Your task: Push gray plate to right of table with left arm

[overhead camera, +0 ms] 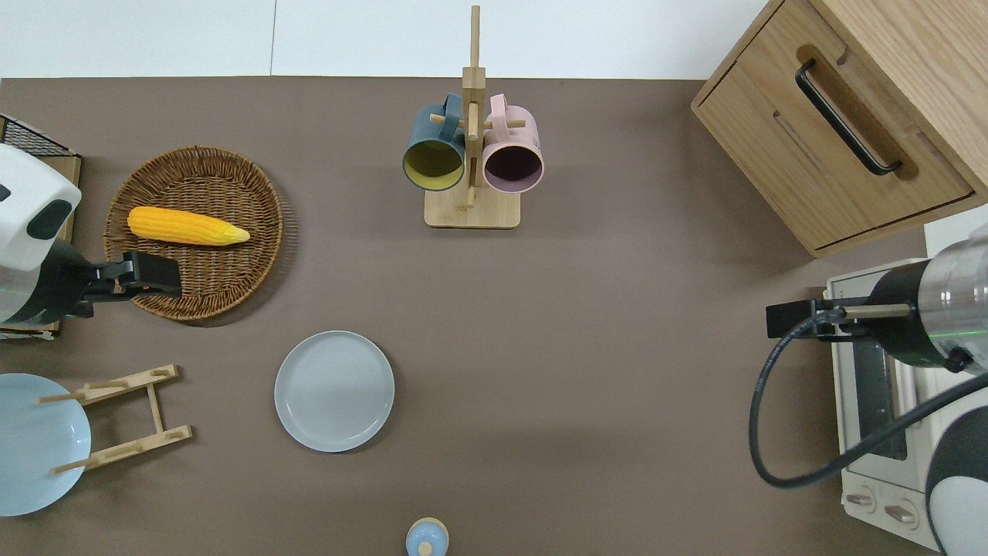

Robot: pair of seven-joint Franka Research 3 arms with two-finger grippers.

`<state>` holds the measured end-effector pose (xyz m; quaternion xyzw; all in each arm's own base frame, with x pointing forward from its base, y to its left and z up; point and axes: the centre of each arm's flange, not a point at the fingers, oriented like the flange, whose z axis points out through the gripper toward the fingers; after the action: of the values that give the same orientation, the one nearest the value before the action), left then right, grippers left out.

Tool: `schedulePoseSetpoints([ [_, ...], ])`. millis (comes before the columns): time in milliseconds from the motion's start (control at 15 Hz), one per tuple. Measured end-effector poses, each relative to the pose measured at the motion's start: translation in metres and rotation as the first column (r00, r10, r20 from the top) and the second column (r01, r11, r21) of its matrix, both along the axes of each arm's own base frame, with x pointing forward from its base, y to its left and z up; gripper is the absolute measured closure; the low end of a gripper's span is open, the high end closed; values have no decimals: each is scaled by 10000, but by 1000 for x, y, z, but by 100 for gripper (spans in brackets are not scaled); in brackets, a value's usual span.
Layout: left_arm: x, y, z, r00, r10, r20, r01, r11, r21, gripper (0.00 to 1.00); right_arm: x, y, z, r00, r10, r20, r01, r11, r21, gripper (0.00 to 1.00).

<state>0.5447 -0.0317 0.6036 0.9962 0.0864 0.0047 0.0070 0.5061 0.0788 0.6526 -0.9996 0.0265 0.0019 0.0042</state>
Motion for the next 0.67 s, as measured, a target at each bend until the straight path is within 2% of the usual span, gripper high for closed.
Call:
schedulePoseSetpoints([
  [400, 0, 0, -2, 10000, 2, -71, -2, 10000, 2, 1, 0, 0, 0, 10000, 0, 0, 0, 10000, 0, 0],
  [667, -6, 1, -23, 9988, 10, -492, -8, 10000, 35, 1, 0, 0, 0, 10000, 0, 0, 0, 10000, 0, 0],
])
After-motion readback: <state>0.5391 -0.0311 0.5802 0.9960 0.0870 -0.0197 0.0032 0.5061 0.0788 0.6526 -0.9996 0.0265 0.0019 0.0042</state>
